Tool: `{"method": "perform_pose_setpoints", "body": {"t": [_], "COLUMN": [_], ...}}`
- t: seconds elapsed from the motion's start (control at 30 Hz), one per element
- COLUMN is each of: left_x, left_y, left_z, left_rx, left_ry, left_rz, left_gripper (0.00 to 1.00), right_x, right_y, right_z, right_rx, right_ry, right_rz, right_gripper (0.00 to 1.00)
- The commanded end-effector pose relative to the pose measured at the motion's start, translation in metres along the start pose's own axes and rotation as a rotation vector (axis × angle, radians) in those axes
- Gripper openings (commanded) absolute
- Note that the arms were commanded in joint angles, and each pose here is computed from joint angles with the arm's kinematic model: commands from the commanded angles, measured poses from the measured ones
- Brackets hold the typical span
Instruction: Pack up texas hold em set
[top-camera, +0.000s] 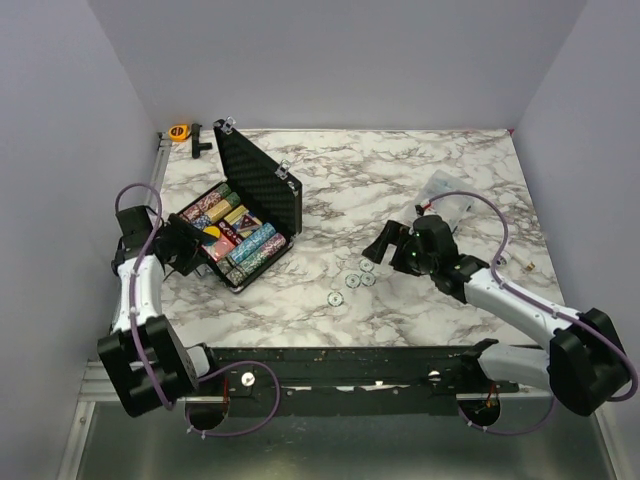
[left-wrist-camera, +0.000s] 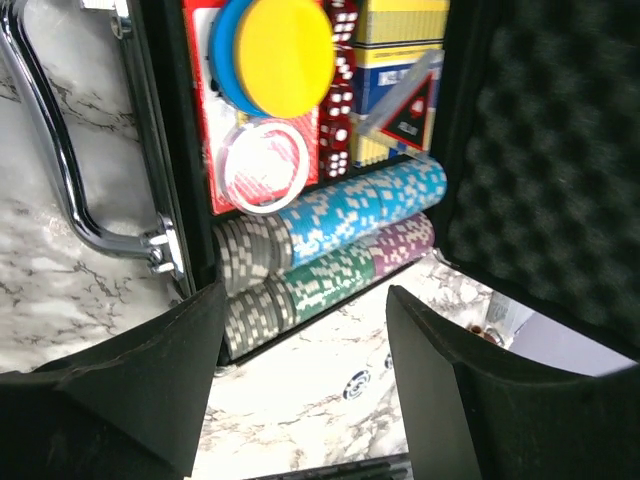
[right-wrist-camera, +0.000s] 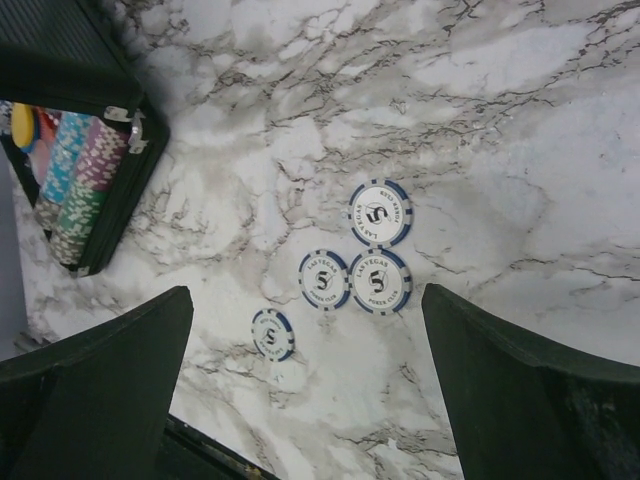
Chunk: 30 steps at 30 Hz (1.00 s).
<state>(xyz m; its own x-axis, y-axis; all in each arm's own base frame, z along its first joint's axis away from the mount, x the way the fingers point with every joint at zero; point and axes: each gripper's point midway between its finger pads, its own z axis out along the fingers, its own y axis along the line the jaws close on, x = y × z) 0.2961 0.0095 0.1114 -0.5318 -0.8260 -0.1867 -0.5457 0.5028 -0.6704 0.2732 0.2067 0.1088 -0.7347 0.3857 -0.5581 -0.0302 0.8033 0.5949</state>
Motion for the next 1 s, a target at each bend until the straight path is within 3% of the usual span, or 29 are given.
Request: {"method": "perform_pose_setpoints", "body": {"t": [0.0, 0.1, 0.2, 0.33, 0.43, 0.73, 0.97], "left_x": [-0.007, 0.008, 0.042, 0.087, 0.101, 0.104, 0.098], "left_y": [-0.012, -0.053, -0.11, -0.173, -0.188, -0.164, -0.162], "left_z": [-0.03, -0.046, -0.059, -0.073, -0.074, -0.065, -0.066], "left_rx": [0.016, 0.137, 0.319, 0.472, 0.498, 0.429, 0.432], "left_ry": [-0.158, -0.215, -0.194, -0.097, -0.068, -0.046, -0.043], "left_rz": [0.101, 0.258, 0.472, 0.735, 0.862, 0.914, 0.879], "left_gripper": [0.65, 0.72, 0.82, 0.83, 0.83, 0.83, 0.83], "right_x": [0.008, 0.017, 0.026, 0.049, 0.07, 0.124, 0.129], "right_y": [-0.012, -0.016, -0.008, 0.009, 0.023, 0.027, 0.024], "right_z": [0.003, 0.006, 0.009, 0.016, 0.025, 0.033, 0.041], "right_rx": [0.055, 0.063, 0.053, 0.098, 0.159, 0.333, 0.373], "right_ry": [0.094, 0.147, 0.192, 0.255, 0.292, 0.379, 0.406], "right_rz": [-0.139, -0.187, -0.222, -0.305, -0.376, -0.455, -0.489], "right_gripper": [1.0, 1.0, 1.0, 0.99, 0.98, 0.85, 0.75]}}
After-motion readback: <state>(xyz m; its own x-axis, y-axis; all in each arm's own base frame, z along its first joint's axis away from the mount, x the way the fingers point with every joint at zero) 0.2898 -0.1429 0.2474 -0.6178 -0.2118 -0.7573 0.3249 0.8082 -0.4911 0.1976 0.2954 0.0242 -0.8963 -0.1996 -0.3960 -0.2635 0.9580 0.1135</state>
